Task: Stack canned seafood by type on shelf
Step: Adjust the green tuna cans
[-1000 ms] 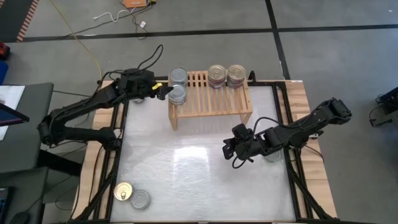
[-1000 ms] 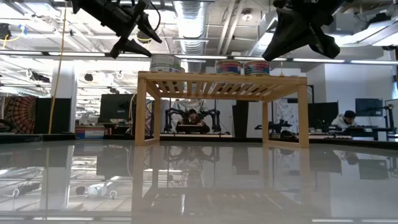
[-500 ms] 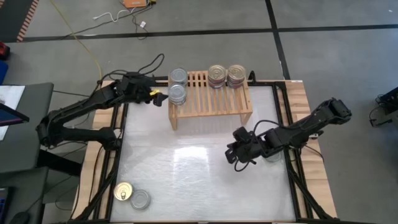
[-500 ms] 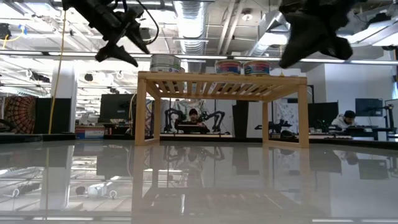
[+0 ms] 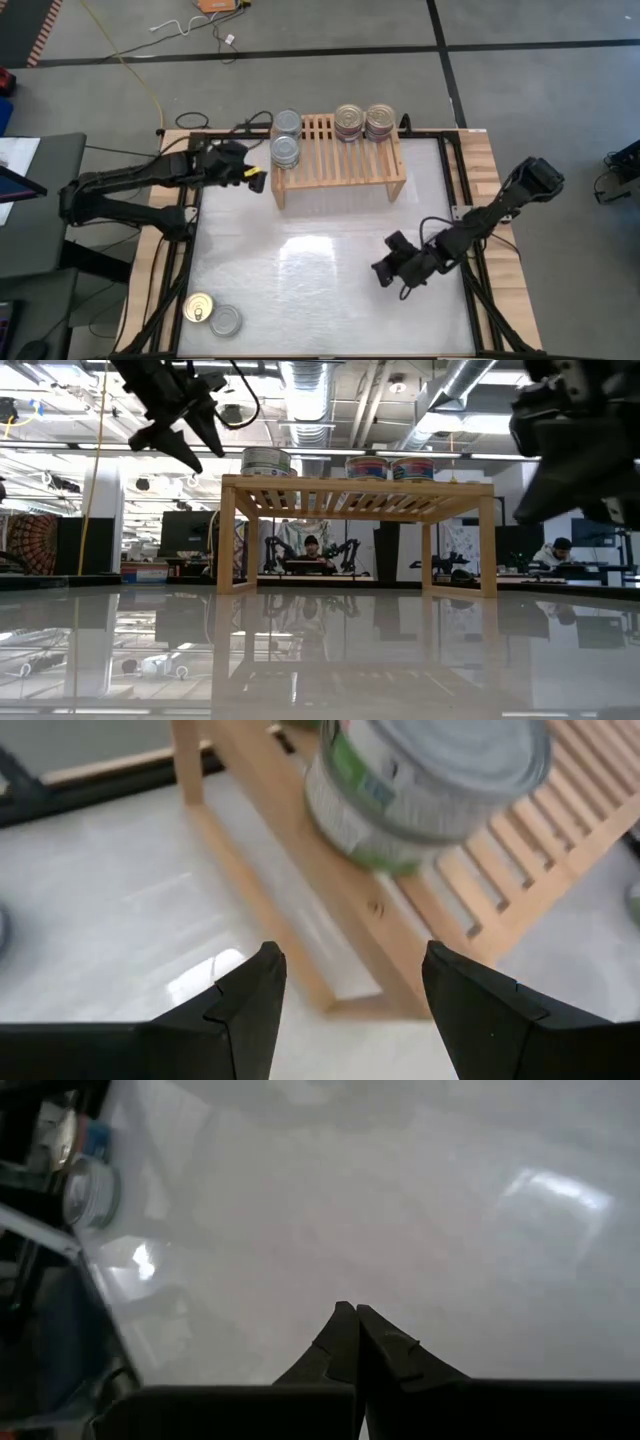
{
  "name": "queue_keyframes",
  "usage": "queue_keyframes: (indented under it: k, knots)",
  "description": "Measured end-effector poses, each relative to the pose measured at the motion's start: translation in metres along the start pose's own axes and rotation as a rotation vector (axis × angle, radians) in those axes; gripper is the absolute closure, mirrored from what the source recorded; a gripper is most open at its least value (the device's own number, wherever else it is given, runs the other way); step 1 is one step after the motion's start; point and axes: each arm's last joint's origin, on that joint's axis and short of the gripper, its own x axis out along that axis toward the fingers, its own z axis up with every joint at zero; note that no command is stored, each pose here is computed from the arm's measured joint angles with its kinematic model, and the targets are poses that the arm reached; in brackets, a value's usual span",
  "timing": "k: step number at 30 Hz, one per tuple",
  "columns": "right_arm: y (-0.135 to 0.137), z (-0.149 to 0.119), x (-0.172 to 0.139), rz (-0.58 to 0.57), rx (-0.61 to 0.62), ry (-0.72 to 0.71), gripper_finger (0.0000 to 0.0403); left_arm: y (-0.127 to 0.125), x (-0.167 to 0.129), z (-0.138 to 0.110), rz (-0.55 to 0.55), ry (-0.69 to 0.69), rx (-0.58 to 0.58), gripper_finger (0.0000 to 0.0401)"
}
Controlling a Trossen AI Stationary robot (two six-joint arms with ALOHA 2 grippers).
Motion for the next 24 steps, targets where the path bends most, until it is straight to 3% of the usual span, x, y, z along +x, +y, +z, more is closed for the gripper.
queue_keyframes:
  k: [4,13,19,24]
  knots:
    - [-0.010,-0.012,0.001,0.060,0.006,0.022,0.0380,-0.010,-0.004,-0.018,0.007,0.015,-0.015,0.0175]
    - [-0.032,-0.020,0.005,0.294,0.010,0.044,0.0379,-0.023,-0.003,-0.089,-0.091,0.074,-0.142,0.0175]
    - [-0.065,-0.011,0.002,0.321,0.009,0.095,0.0379,-0.031,-0.012,-0.130,-0.167,0.052,-0.221,0.0175]
    - [-0.084,0.002,-0.011,0.368,0.054,0.055,0.0379,-0.034,-0.021,-0.159,-0.207,0.047,-0.280,0.0175]
